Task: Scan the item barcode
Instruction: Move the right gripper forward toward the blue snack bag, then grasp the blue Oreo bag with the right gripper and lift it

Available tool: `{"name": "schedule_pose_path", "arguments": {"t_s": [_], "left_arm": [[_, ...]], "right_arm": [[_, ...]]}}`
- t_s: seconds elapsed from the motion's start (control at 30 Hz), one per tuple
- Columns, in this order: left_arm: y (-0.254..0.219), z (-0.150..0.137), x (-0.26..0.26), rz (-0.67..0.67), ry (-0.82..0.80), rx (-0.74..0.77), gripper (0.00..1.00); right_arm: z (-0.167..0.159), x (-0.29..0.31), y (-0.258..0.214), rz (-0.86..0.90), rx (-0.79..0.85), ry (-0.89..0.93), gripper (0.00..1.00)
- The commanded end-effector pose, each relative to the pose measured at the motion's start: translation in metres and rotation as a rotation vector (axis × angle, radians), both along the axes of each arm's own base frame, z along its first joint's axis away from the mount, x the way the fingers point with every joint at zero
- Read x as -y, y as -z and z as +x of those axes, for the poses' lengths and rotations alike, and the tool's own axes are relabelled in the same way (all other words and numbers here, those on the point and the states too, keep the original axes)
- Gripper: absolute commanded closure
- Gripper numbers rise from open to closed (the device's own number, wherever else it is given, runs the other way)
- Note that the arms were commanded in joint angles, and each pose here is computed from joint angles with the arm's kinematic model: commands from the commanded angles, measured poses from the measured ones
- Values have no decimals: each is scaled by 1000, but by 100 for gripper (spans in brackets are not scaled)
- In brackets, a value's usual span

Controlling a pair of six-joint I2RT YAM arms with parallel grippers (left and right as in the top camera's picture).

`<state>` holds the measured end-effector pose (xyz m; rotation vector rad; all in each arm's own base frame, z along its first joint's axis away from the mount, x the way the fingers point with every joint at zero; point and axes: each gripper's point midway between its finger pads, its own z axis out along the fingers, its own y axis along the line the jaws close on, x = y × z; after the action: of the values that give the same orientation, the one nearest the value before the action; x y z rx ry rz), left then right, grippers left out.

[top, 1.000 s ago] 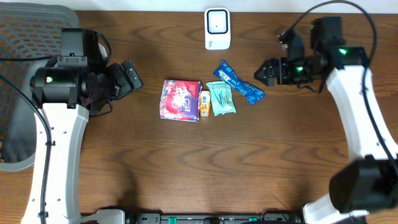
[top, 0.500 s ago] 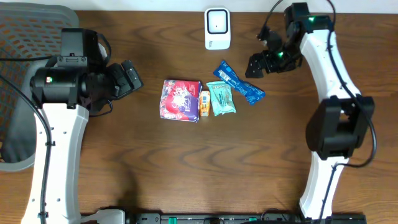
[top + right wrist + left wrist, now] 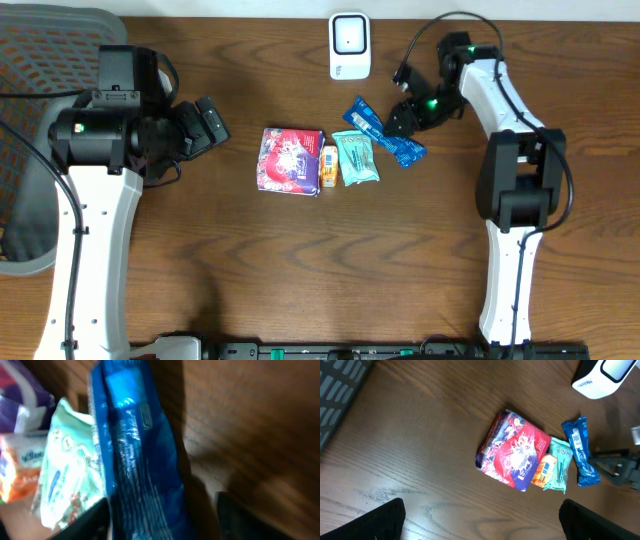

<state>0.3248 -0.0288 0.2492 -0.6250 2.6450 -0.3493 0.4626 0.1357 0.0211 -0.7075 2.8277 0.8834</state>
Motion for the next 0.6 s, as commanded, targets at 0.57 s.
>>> {"name": "schedule_pose_path", "arguments": {"t_s": [0.57], "left_arm": [[-3, 0, -2, 9, 2, 8, 2]], "right_arm": [[13, 11, -75, -211, 103, 189, 99]]}}
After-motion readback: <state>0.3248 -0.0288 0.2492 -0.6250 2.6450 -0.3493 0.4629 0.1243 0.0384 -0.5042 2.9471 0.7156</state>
